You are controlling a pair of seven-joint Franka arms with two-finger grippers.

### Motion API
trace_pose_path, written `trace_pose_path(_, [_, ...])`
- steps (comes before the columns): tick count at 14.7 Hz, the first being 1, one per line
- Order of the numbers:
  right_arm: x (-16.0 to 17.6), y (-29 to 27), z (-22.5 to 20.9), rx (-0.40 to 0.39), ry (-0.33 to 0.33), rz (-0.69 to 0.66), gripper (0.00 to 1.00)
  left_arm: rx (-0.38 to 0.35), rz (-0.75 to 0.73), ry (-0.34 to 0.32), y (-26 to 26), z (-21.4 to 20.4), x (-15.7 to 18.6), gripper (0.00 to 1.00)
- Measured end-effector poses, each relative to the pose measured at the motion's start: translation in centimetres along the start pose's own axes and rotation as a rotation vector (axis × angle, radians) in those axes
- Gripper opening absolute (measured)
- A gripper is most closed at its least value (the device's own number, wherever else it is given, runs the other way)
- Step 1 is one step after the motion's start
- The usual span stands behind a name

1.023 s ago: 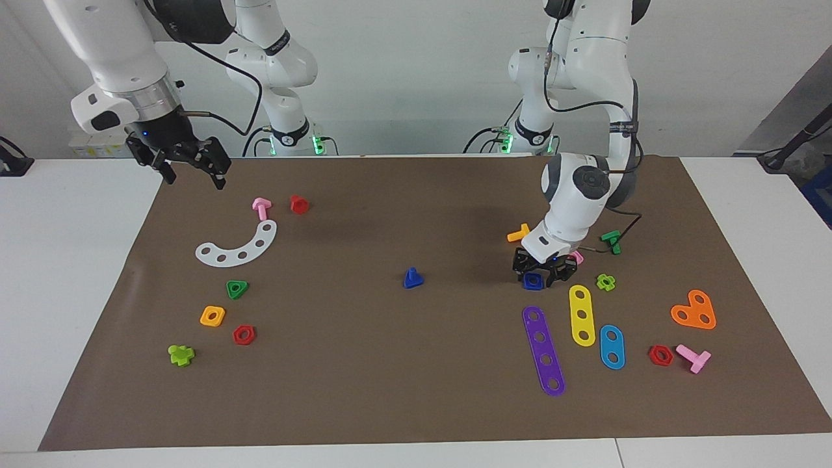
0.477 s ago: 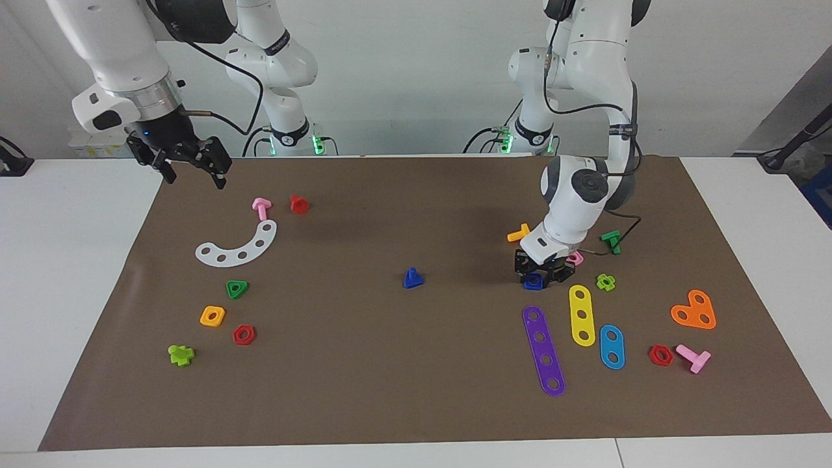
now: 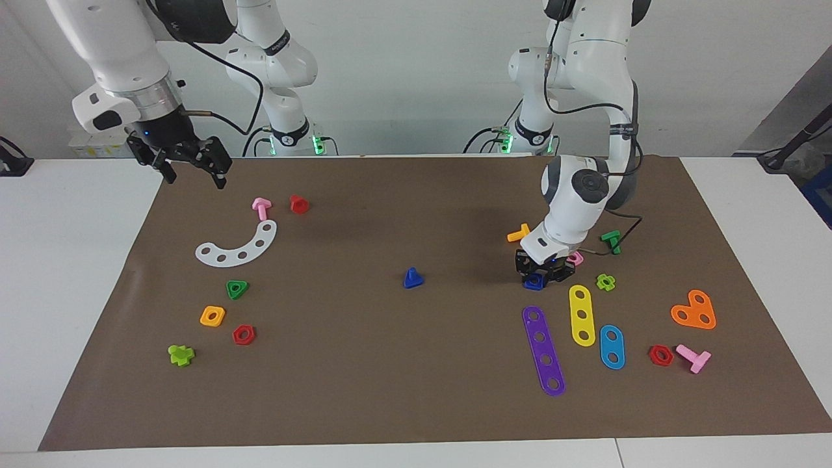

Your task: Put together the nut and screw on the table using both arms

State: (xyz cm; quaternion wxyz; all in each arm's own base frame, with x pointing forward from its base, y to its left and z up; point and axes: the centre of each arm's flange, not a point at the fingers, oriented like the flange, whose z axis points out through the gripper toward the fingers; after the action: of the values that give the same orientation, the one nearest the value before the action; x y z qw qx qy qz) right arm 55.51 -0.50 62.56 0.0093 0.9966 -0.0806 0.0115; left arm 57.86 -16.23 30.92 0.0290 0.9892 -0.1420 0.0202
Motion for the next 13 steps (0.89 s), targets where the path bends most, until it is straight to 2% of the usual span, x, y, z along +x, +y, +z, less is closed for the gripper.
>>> trace_pose_path(3, [0.0, 0.0, 0.0, 0.000, 0.000, 0.000, 1.00, -0.006, -0.136, -0.018, 3.3, -3.1, 2.0, 0.47])
trace_pose_path(6, [0.0, 0.0, 0.0, 0.000, 0.000, 0.000, 1.00, -0.014, -0.270, -0.012, 10.8, -4.6, 2.8, 0.47])
trace_pose_path(11, [0.0, 0.0, 0.0, 0.000, -0.003, 0.000, 1.00, -0.058, -0.393, 0.024, 21.3, -6.2, 3.7, 0.47])
trace_pose_path(13, [0.0, 0.0, 0.1, -0.001, -0.003, 0.000, 1.00, -0.068, -0.405, 0.014, 24.0, -5.6, 3.7, 0.47])
